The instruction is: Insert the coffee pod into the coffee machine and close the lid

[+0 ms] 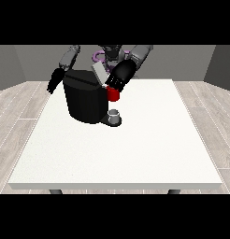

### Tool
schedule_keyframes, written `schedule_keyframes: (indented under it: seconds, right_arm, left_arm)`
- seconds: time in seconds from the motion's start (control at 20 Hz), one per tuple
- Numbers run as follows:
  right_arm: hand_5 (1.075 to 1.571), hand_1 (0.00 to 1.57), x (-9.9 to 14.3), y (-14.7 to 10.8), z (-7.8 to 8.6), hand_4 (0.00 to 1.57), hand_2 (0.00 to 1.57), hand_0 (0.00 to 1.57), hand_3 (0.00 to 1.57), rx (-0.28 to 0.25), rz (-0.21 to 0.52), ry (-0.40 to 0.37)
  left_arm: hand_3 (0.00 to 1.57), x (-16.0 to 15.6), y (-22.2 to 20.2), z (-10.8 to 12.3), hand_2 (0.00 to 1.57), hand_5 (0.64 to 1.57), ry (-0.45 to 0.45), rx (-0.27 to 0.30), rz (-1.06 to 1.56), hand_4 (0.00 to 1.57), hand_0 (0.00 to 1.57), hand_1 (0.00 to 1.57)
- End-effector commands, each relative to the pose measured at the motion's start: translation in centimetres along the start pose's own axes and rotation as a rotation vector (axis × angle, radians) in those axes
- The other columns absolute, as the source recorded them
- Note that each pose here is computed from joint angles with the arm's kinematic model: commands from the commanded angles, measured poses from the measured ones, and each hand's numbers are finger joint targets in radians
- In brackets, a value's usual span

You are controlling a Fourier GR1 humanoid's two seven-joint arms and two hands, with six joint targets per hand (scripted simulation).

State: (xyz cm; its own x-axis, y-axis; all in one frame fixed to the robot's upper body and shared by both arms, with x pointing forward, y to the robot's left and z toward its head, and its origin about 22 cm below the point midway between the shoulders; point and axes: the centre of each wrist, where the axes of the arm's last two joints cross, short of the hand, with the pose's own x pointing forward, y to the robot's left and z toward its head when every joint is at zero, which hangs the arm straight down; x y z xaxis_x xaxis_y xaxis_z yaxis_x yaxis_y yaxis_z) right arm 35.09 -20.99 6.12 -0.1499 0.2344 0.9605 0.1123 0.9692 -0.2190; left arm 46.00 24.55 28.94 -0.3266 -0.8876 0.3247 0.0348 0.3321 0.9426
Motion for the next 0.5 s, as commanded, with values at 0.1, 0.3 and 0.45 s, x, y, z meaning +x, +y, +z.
schedule_keyframes:
  seconds: [0.1, 0.3, 0.45]
  right_arm:
    - [1.571, 0.0, 0.3, -0.9, -0.4, 0.0, 0.0, 0.0, 0.0, -0.027, -0.02, 0.014]
    - [1.571, 0.0, -0.9, 0.9, 1.0, 0.04, 0.0, 0.0, 0.0, 0.021, 0.016, 0.012]
    - [1.571, 0.0, -0.8, 0.2, 0.3, 0.08, 0.0, 0.0, 0.0, -0.016, 0.006, 0.005]
  left_arm:
    - [1.02, -1.6, -1.9, 0.5, 1.17, 1.571, 0.008, -0.006, -0.082, 0.0, 1.17, 1.17]
    - [0.98, -1.2, 0.4, 0.3, 1.14, 1.571, 0.001, 0.0, 0.008, 0.0, 1.12, 1.12]
    - [0.96, -0.4, 0.5, 0.1, 1.14, 1.571, -0.04, 0.03, 0.008, 0.0, 1.14, 1.14]
